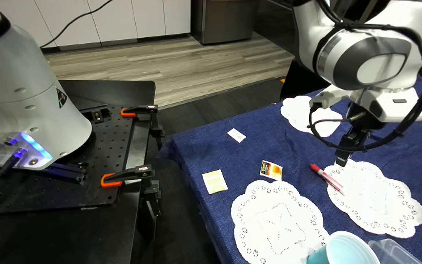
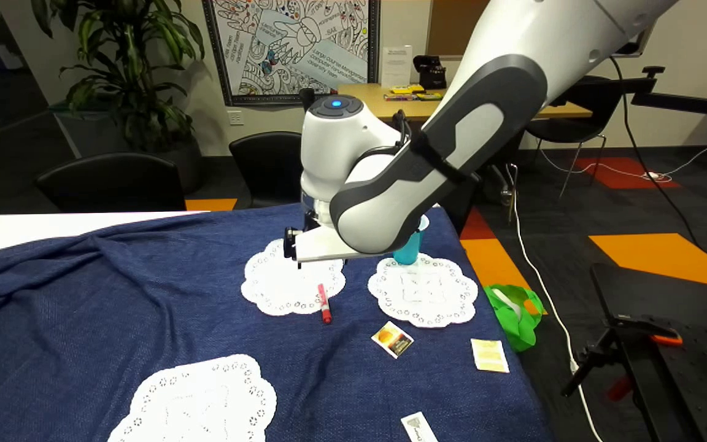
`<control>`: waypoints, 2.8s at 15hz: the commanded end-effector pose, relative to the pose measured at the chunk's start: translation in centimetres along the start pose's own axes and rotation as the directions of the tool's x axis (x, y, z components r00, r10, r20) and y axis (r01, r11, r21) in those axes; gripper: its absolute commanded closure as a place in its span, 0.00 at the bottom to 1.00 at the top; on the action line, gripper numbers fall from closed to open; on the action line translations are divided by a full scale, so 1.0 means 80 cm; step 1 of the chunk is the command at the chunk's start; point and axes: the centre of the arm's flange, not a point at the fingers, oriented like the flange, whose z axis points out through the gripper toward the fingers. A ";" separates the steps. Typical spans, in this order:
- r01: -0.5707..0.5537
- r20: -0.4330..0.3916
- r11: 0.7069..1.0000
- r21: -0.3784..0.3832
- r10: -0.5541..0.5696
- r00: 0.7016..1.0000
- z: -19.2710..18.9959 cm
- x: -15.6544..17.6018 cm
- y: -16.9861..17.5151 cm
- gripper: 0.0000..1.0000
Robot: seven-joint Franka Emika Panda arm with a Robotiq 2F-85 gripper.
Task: Put the marker in the cup
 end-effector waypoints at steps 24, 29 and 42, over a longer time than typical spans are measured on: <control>-0.027 0.092 0.995 -0.101 0.037 0.995 0.131 0.012 -0.033 0.19; -0.020 0.098 0.993 -0.114 0.032 0.995 0.138 0.011 -0.035 0.56; -0.001 0.135 1.000 -0.028 0.005 0.991 0.012 0.009 -0.004 0.95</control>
